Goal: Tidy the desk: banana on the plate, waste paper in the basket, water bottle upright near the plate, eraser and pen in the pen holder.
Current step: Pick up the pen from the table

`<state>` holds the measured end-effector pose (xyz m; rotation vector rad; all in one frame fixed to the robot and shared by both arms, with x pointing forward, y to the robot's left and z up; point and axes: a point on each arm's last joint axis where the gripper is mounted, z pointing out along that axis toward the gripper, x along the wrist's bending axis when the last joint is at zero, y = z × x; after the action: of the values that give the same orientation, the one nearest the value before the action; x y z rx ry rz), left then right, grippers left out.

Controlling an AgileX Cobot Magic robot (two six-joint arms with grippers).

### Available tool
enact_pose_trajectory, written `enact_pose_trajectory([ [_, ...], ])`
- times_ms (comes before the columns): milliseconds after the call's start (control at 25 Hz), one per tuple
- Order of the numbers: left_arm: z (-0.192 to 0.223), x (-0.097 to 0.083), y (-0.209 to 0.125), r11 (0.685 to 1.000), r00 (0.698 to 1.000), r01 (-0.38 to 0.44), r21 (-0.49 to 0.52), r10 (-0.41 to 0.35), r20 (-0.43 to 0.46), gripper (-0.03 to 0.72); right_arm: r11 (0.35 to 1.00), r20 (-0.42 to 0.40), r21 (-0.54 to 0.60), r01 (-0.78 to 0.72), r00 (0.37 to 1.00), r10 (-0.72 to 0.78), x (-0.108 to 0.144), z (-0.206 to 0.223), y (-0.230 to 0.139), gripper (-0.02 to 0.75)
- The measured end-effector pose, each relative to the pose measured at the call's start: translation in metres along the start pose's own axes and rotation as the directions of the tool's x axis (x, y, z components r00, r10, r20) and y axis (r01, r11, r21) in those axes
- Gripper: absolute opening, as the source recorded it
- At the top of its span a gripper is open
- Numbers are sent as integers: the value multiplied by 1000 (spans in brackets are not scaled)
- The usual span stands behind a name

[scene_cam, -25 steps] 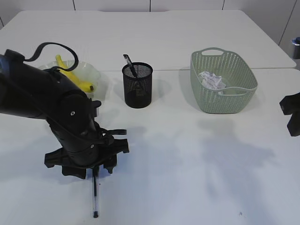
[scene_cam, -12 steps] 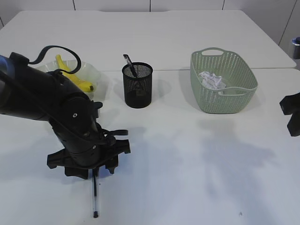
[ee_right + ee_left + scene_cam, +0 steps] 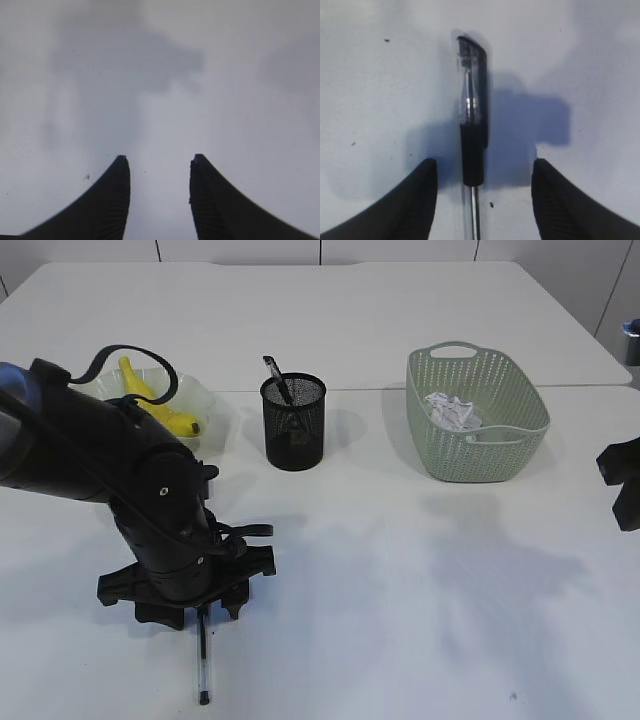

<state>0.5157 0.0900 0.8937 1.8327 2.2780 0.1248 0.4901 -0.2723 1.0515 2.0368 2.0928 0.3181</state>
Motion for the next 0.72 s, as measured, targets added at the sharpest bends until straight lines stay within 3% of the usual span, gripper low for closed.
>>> enact_pose_trajectory([
  [200,0,0,0,1000,1000,0,1,0,-1,407,1000,0,0,0,1000,0,0,0,0,305],
  [440,0,0,0,1000,1000,7,5,-7,0,255,1000,0,0,0,1000,0,0,0,0,305],
  [720,0,0,-1,1000,1000,13,8,-13,1,134,1000,0,2,0,1000,0,0,0,0,305],
])
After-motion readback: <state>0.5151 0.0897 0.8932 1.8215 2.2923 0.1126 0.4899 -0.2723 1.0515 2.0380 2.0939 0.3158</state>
